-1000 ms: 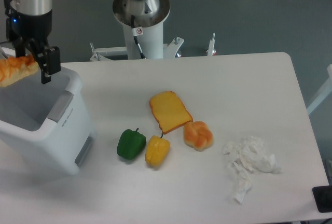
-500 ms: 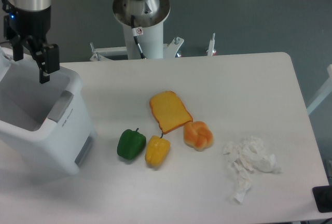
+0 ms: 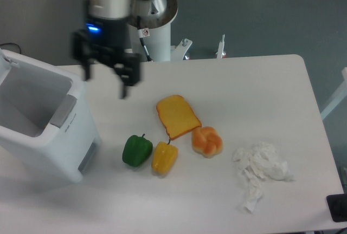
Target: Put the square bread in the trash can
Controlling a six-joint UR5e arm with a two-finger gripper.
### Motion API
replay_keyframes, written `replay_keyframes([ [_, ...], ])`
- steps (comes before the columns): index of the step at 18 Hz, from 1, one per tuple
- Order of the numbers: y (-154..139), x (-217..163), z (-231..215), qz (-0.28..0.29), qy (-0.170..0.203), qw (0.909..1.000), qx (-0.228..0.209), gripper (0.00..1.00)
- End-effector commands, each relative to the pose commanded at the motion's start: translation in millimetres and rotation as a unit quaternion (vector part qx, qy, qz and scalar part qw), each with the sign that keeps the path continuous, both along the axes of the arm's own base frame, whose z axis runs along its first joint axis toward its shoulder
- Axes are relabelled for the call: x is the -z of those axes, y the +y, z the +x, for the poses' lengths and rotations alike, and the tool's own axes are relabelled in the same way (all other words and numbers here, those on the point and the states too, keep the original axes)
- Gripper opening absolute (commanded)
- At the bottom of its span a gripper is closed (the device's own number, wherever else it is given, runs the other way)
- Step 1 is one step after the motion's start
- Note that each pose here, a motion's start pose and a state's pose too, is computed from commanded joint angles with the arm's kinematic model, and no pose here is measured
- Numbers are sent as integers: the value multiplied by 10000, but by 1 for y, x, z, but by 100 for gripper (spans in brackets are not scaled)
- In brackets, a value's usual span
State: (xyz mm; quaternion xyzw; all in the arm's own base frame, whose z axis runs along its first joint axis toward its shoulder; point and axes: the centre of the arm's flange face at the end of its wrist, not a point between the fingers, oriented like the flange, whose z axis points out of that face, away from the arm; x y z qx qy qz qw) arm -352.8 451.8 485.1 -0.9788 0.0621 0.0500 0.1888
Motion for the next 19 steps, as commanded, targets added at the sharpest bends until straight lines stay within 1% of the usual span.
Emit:
replay_keyframes([
  [2,-8,20,-42,-157,113,9996,215,100],
  [4,-14,38,-82,-316,145,9992,171,100],
  [5,-15,45,-93,-378,171,9988,261,100],
  [7,-14,71,-114,-531,227,9948,835,100],
  [9,-17,93,-129,-638,290,9872,1431,100],
  [10,-16,103,-134,-674,297,9834,1659,100],
  [11,-16,116,-141,-716,261,9810,1785,100],
  [12,-15,130,-147,-780,227,9787,1887,100],
  [14,-17,139,-154,-1106,352,9731,1989,100],
  [19,-12,144,-150,-1168,360,9714,2035,100],
])
